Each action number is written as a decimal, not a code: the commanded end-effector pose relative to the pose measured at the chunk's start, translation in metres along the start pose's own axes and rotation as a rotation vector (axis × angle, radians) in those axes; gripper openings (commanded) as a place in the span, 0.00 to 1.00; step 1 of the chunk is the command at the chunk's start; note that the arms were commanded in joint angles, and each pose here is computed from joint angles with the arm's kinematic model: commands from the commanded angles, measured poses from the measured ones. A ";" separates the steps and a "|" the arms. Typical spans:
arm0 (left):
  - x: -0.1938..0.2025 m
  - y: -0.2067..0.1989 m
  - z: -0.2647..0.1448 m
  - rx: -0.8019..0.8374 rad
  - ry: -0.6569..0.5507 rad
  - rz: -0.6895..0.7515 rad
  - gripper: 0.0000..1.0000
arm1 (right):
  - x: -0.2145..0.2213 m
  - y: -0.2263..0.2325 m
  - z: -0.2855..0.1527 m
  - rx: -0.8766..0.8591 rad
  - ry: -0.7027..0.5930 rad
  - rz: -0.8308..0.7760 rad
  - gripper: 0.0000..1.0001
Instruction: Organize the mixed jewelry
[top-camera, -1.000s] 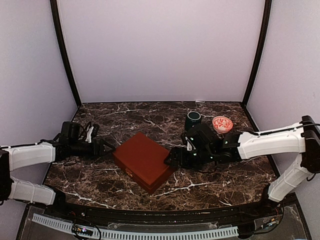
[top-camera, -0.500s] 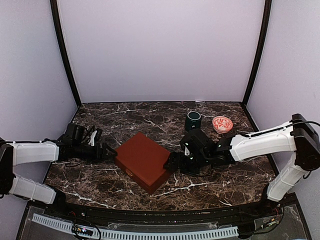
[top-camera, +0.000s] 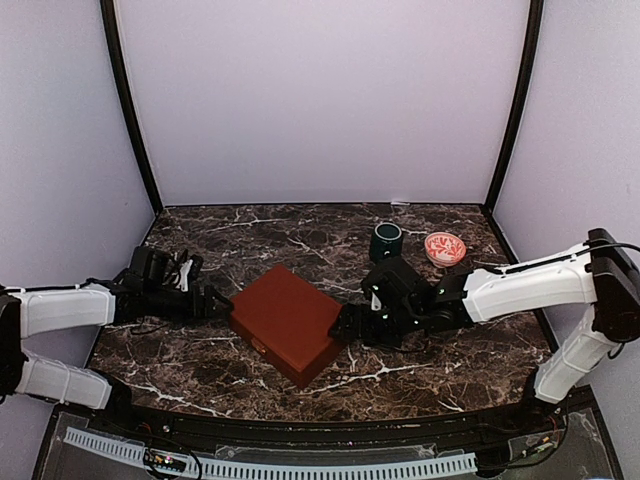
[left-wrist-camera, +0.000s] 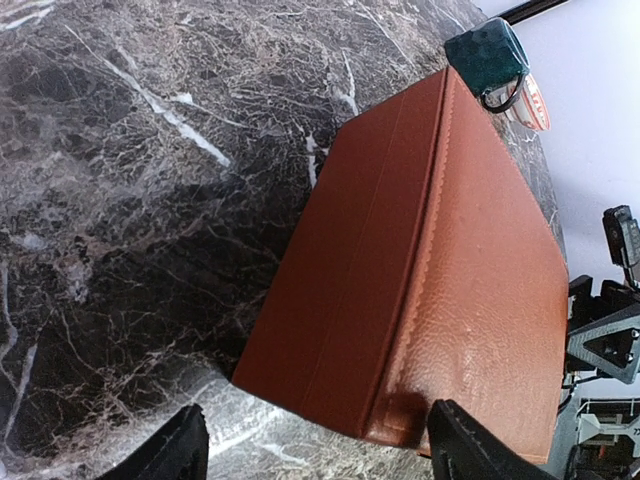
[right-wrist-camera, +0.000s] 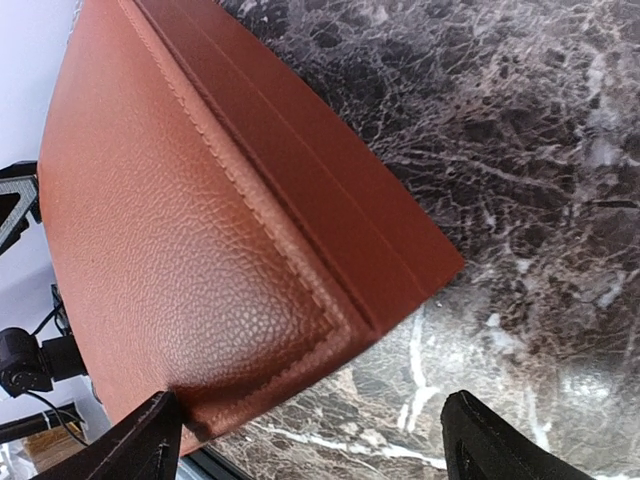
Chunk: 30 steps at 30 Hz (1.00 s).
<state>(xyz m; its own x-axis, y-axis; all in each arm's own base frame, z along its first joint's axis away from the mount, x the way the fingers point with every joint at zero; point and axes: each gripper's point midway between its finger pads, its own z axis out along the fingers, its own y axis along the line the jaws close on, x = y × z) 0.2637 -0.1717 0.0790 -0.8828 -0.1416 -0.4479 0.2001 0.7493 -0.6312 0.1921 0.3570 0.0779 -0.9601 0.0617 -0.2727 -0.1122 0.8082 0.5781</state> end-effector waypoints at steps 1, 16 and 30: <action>-0.022 -0.004 -0.017 -0.062 -0.096 0.066 0.78 | -0.014 -0.003 -0.025 0.064 -0.076 -0.111 0.93; -0.157 -0.024 -0.017 -0.135 -0.380 0.272 0.83 | -0.163 -0.034 -0.084 0.257 -0.401 -0.344 1.00; -0.189 0.150 -0.126 -0.546 -0.781 0.044 0.87 | -0.252 -0.236 -0.205 0.419 -0.804 -0.071 1.00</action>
<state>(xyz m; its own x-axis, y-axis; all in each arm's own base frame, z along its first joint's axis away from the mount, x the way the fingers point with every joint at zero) 0.4200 -0.0008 0.1260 -0.4622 -0.3532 -0.8134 -0.0443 0.9253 -0.3766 0.4069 0.0724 0.1343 -0.6271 0.2189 -0.7476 0.0781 0.9725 0.2193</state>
